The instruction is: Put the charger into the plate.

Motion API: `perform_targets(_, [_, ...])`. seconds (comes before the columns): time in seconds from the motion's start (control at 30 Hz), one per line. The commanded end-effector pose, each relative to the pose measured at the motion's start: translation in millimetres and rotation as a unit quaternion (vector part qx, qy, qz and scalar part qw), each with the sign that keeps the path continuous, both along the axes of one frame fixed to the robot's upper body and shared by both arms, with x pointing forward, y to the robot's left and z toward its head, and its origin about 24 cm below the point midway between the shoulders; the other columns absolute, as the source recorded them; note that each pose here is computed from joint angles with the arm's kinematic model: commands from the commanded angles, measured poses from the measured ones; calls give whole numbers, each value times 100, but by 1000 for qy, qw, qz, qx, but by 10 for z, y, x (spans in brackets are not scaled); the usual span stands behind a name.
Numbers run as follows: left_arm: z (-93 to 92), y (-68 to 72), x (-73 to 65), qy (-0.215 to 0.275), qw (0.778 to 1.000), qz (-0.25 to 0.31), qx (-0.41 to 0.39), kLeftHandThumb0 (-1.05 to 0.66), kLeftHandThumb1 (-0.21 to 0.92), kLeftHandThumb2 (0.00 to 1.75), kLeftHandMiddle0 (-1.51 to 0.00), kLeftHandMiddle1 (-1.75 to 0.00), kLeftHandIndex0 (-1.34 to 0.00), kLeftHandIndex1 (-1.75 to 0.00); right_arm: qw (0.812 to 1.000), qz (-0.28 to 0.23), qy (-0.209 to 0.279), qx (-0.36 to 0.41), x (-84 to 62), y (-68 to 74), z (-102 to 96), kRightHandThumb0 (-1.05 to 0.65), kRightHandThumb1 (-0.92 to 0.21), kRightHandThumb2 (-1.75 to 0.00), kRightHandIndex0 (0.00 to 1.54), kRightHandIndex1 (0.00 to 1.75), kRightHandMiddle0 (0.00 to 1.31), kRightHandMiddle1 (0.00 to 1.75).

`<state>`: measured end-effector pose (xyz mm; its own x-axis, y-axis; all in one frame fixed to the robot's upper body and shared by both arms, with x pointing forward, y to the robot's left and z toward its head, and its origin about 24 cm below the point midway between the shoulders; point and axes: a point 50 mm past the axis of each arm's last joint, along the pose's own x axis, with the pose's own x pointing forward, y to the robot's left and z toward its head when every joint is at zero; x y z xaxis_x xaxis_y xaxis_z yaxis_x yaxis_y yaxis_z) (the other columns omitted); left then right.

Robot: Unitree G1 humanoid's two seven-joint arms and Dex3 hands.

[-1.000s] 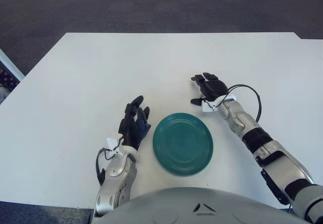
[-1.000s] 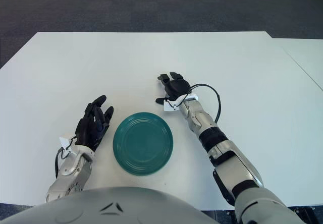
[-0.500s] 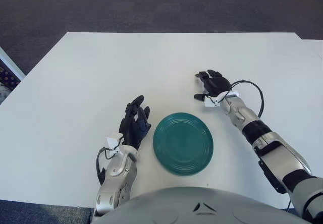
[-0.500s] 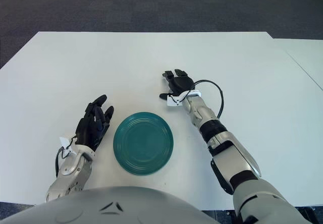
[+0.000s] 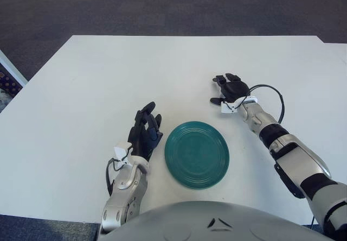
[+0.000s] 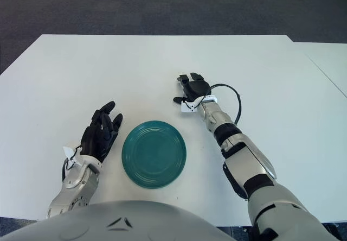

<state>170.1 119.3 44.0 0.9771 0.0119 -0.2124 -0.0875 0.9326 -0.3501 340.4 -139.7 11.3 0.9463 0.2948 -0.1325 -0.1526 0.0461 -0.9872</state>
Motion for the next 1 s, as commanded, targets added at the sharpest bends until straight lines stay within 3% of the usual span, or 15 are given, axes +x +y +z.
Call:
perform_targets(0.0, [37,-32,2,-4,1000,3,-18,-95,92,81,-48,-3,-9,-78,998,-17,59,-29,-207,-141,-333,-77,-92,-60,53,7,10,81])
perform_targets(0.07, [47,-28,0,-7,1000,0,-20,-95,92,81,-49,-4,-9,-78,998,-13,49,-31,-213,-154,-335,-76,-92,-60,61,10,15,90])
perform_targets(0.13, [54,-30,3,-9,1000,-3,-21,-95,92,82,-50,-4,-10,-79,998,-8,42,-36,-211,-173,-332,-75,-92,-61,58,46,18,112])
perform_targets(0.17, [55,-31,6,-9,1000,-4,-22,-95,92,82,-51,-4,-11,-79,998,-6,39,-39,-208,-182,-330,-75,-92,-62,52,88,18,129])
perform_targets(0.23, [52,-33,9,-8,1000,-6,-23,-95,92,82,-51,-4,-12,-79,998,-1,36,-43,-203,-194,-325,-74,-92,-63,46,129,18,147])
perform_targets(0.27, [52,-33,9,-8,1000,-7,-23,-96,92,83,-52,-4,-12,-80,998,0,35,-43,-202,-195,-324,-74,-92,-64,44,146,18,154])
perform_targets(0.33, [51,-34,15,-8,1000,-11,-26,-95,92,83,-52,-5,-13,-80,999,11,26,-40,-172,-216,-251,-72,-92,-64,46,160,22,163])
perform_targets(0.43, [53,-31,21,-9,999,-17,-30,-95,92,84,-53,-5,-15,-81,999,26,16,-29,-151,-216,-147,-69,-92,-63,54,170,35,171])
perform_targets(0.67, [56,-11,31,-14,999,-27,-35,-96,92,84,-54,-4,-22,-84,1000,10,26,-1,-145,-233,-169,-64,-92,-62,70,174,60,174])
perform_targets(0.97, [77,-10,39,-21,998,-31,-40,-97,92,85,-53,-3,-22,-84,1000,2,19,19,-130,-263,-145,-67,-92,-67,79,175,74,175])
